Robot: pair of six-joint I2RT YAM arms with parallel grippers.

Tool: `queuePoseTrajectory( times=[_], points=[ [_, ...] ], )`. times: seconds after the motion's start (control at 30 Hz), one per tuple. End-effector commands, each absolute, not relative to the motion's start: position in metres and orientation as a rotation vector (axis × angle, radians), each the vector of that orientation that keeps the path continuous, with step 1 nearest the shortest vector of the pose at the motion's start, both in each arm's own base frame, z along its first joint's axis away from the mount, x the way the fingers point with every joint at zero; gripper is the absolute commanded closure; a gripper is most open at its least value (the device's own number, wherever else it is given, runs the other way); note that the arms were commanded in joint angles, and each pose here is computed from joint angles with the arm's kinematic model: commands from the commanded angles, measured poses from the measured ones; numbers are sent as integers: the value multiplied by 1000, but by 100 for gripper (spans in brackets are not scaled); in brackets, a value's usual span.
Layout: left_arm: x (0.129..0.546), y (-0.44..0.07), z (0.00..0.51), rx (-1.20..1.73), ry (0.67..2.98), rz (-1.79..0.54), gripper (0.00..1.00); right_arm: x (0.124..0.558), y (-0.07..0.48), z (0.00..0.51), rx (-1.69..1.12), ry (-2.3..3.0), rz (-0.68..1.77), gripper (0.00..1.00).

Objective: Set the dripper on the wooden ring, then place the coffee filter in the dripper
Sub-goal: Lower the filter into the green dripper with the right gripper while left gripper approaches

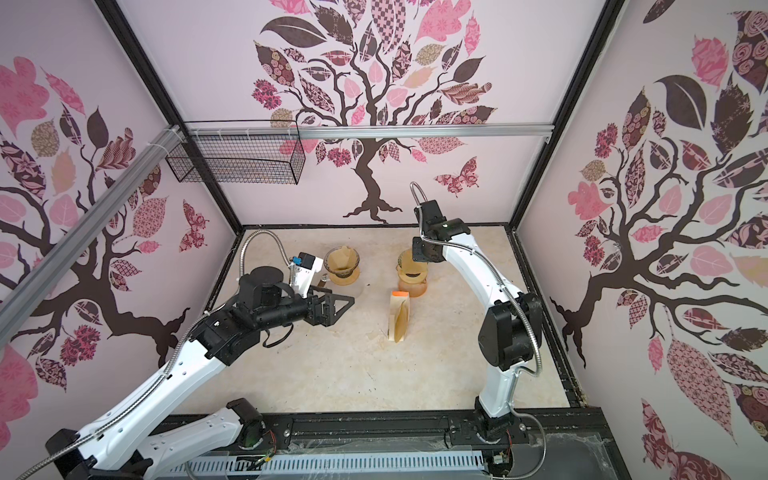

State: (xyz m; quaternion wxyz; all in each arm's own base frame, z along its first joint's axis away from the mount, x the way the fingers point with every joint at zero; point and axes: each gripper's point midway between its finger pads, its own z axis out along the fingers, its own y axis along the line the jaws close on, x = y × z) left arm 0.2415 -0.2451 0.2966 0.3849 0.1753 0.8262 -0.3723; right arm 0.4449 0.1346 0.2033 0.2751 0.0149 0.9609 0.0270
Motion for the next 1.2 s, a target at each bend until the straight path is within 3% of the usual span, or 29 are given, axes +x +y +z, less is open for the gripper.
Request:
queuePoseTrajectory(
  times=[0.0,0.67,1.17],
  points=[
    [248,-251,315,470,2083,-929,2,452,131,206,25,2590,23,97],
    [256,-273,322,515,2084,-942,2,465,130,185,6,2660,-60,95],
    [259,-279,324,519,2085,-941,2,467,133,190,-2,2637,-33,69]
  ],
)
